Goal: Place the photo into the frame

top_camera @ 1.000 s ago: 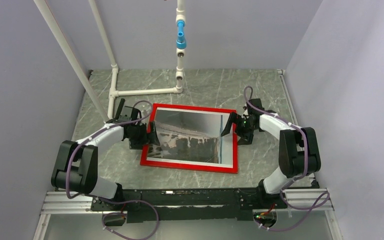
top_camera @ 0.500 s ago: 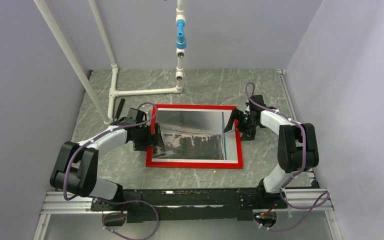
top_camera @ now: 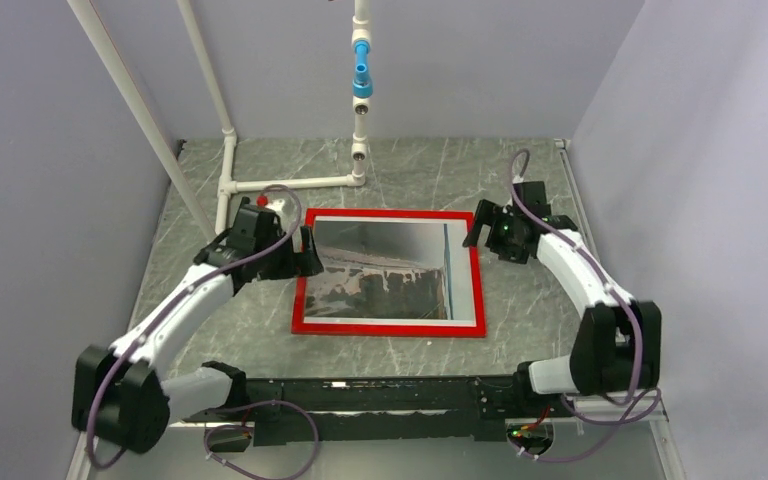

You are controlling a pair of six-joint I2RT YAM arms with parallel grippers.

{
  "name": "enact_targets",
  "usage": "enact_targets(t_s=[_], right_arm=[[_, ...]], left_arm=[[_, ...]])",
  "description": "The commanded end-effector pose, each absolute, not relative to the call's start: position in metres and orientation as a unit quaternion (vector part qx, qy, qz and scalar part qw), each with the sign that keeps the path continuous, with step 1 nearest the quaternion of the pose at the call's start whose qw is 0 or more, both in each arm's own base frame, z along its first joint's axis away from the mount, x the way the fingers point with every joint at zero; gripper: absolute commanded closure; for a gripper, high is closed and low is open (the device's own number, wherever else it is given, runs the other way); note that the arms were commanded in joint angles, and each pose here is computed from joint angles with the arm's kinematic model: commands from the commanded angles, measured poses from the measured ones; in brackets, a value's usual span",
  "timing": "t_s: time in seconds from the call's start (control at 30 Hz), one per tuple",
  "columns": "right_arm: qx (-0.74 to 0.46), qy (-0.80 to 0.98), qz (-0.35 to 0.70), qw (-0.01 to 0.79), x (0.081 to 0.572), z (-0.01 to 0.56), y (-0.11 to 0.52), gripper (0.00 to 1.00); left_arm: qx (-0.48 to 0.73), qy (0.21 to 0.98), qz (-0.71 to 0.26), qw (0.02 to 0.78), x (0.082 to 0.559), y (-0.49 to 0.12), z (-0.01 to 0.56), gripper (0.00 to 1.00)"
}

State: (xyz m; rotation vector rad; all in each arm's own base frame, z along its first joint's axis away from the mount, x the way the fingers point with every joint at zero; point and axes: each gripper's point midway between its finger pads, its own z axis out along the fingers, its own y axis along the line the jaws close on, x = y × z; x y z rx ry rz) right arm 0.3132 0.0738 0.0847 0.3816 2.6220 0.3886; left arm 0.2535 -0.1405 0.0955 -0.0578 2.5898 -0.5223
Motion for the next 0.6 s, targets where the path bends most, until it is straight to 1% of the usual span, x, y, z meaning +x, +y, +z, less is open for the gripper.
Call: enact_targets(t_s=[0.0,0.13,0.23,0.4,0.47,0.57], right_arm=[[0.121,0.919,0.126,0.353,0.33,0.142,0.061,0.0],[0.106,0.89,0.137,0.423,0.325,0.174,0.059,0.0],[0.088,0.865,0.137,0.475,0.32,0.195,0.056,0.0],[0.052,0.811,0.119,0.57,0.311,0.226,0.047,0.0],[0.039,0.786,0.111,0.607,0.306,0.237,0.044,0.0],[0.029,0.762,0.1,0.639,0.303,0.241,0.04,0.0]], left_arm=[[0.032,0.892,-0.215,0.397,0.278,-0.142,0.177,0.0],[0.069,0.84,-0.228,0.488,0.276,-0.14,0.225,0.01],[0.083,0.806,-0.213,0.545,0.276,-0.132,0.244,0.01],[0.094,0.749,-0.171,0.633,0.278,-0.113,0.259,0.01],[0.086,0.736,-0.143,0.656,0.278,-0.101,0.262,0.01],[0.054,0.729,-0.087,0.677,0.278,-0.076,0.258,0.0]])
